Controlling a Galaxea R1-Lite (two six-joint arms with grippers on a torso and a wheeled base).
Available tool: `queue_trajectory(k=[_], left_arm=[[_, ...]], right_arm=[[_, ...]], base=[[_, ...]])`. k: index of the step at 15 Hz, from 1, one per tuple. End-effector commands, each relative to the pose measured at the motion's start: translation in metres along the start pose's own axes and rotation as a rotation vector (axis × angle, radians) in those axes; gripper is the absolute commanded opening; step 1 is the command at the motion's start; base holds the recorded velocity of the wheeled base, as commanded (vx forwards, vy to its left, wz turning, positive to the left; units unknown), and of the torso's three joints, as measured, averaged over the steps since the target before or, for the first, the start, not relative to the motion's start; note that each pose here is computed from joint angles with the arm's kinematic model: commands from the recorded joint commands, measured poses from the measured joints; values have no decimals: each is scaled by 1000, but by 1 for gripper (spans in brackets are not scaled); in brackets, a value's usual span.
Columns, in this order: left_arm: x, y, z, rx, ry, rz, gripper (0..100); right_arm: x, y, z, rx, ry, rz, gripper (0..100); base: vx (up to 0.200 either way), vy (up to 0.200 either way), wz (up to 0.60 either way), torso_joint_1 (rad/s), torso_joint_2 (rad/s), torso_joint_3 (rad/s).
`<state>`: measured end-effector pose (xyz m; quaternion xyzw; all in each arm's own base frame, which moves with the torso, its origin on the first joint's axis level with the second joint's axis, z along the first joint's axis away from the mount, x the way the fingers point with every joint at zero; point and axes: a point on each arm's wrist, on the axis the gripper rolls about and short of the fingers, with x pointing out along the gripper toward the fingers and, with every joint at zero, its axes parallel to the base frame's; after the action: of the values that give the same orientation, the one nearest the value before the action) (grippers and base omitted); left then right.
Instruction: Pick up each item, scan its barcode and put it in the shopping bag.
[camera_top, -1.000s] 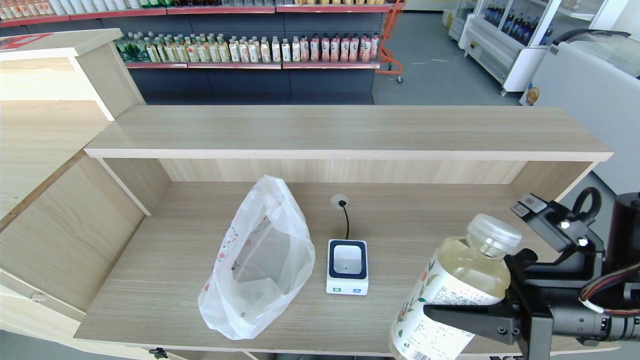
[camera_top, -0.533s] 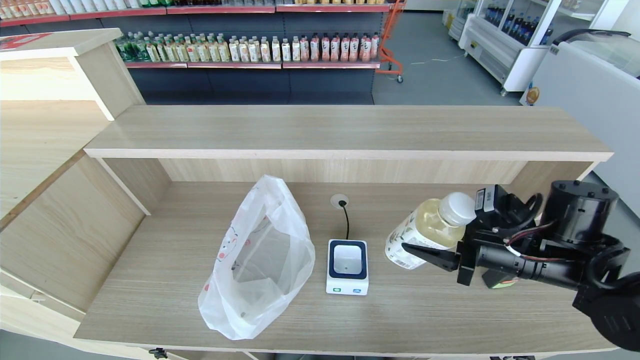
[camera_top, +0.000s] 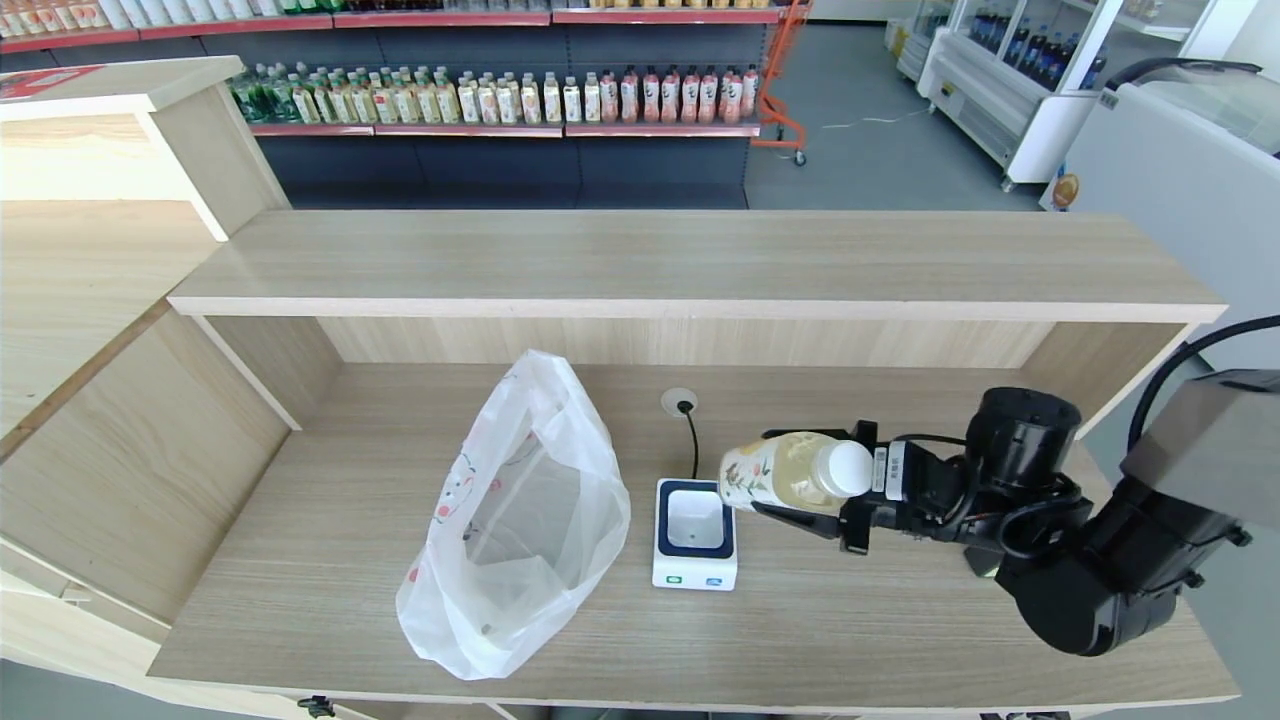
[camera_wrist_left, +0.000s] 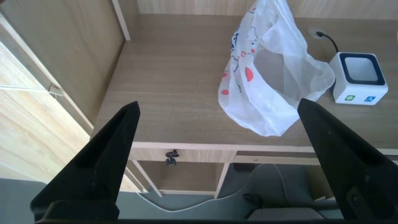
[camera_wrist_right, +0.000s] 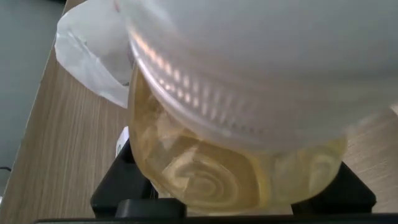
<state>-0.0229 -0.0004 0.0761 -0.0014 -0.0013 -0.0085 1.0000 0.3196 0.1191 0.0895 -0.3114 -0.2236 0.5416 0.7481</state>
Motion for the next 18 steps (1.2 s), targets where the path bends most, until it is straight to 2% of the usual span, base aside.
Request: queue_trajectory(k=[1, 4, 6, 11, 18], left_arm=[[0, 0, 0, 0, -1, 0, 100], [0, 0, 0, 0, -1, 0, 100], [0, 0, 0, 0, -1, 0, 100], [0, 0, 0, 0, -1, 0, 100], [0, 0, 0, 0, -1, 0, 100]], right_arm=[[13, 11, -25, -10, -51, 42, 0], [18, 14, -40, -28, -119, 106, 0], [20, 8, -51, -62, -156, 125, 0], [25, 5, -49, -98, -193, 144, 0], [21, 8, -65, -130, -177, 137, 0]], base=[[0, 0, 0, 0, 0, 0], [0, 0, 0, 0, 0, 0], [0, 0, 0, 0, 0, 0], [0, 0, 0, 0, 0, 0], [0, 0, 0, 0, 0, 0]])
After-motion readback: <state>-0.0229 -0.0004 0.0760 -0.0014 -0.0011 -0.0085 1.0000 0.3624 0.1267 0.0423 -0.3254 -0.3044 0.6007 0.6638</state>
